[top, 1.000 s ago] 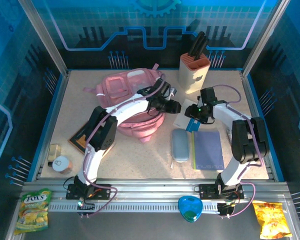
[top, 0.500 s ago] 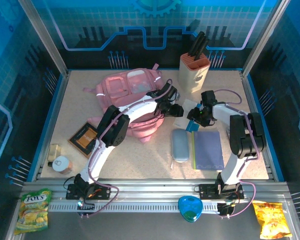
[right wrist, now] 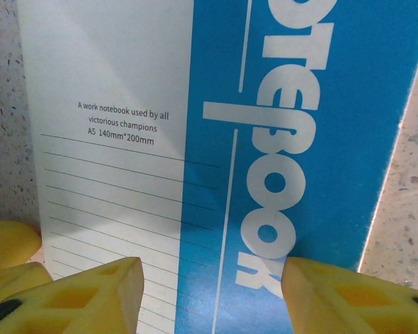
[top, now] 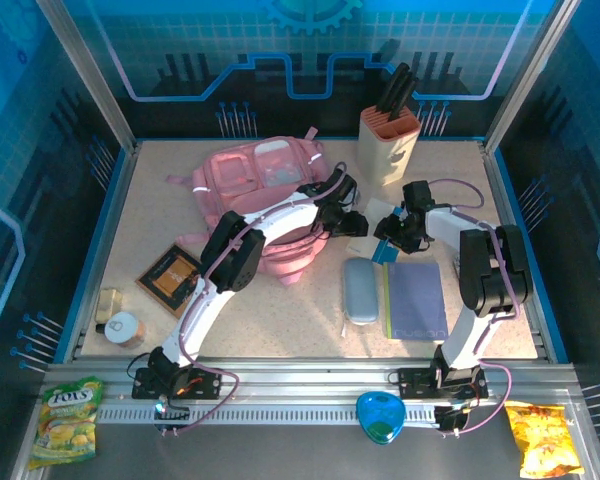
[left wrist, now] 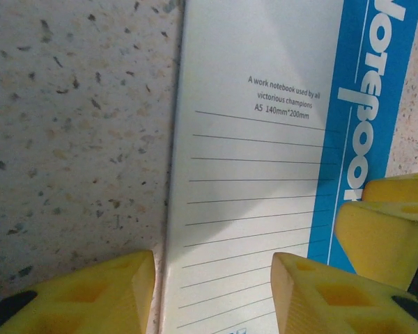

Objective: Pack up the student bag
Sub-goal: Pick up the book at the center of the table.

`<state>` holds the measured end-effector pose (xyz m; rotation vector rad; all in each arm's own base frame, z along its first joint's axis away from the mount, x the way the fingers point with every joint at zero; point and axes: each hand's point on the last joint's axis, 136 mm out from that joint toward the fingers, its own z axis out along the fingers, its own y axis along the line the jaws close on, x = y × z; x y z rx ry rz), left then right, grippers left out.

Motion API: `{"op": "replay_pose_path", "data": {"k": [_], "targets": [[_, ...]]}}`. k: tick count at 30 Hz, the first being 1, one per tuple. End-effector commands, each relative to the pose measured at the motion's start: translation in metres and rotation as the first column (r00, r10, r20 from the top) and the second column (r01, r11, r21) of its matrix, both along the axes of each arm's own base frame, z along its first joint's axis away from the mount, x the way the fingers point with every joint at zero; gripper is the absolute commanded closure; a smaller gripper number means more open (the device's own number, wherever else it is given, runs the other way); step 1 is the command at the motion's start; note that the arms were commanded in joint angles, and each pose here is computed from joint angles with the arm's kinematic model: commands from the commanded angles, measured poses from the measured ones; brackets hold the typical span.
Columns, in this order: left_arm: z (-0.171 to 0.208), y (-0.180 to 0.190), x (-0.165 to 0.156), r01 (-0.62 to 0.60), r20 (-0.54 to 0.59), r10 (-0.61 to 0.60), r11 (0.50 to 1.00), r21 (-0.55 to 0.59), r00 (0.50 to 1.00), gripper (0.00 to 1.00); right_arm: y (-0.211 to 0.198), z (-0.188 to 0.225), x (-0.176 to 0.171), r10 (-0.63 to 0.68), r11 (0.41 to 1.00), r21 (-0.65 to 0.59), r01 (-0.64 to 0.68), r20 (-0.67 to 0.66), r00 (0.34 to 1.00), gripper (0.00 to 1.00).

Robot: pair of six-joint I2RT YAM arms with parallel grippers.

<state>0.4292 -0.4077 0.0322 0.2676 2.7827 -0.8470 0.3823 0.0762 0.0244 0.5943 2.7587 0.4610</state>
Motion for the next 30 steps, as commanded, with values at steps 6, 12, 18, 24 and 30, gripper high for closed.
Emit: {"op": "replay_pose_path", "data": {"k": [6, 12, 18, 24, 30], "targets": [[-0.007, -0.011, -0.016, 0.032, -0.109, -0.035, 0.999, -0.025, 0.993, 0.5, -0.007, -0.013, -0.006, -0.014, 1.0, -0.007, 0.014, -0.054, 0.998, 0.43], [0.025, -0.024, -0.022, 0.073, -0.118, -0.086, 0.99, -0.117, 0.989, 0.53, -0.007, -0.014, -0.007, -0.014, 1.0, -0.008, 0.013, -0.068, 0.998, 0.44], [0.059, -0.028, -0.023, 0.083, -0.081, -0.099, 0.98, -0.179, 0.992, 0.62, -0.007, -0.014, -0.006, -0.016, 1.0, -0.011, 0.015, -0.07, 0.997, 0.47], [0.045, -0.023, -0.023, 0.067, -0.1, -0.082, 0.987, -0.145, 0.992, 0.83, -0.006, -0.013, -0.006, -0.013, 1.0, -0.005, 0.012, -0.064, 0.998, 0.5], [0.075, -0.012, -0.014, 0.062, -0.018, -0.065, 0.99, -0.126, 0.998, 1.0, -0.009, 0.017, -0.001, -0.023, 1.0, 0.003, 0.023, 0.037, 0.999, 0.5]]}}
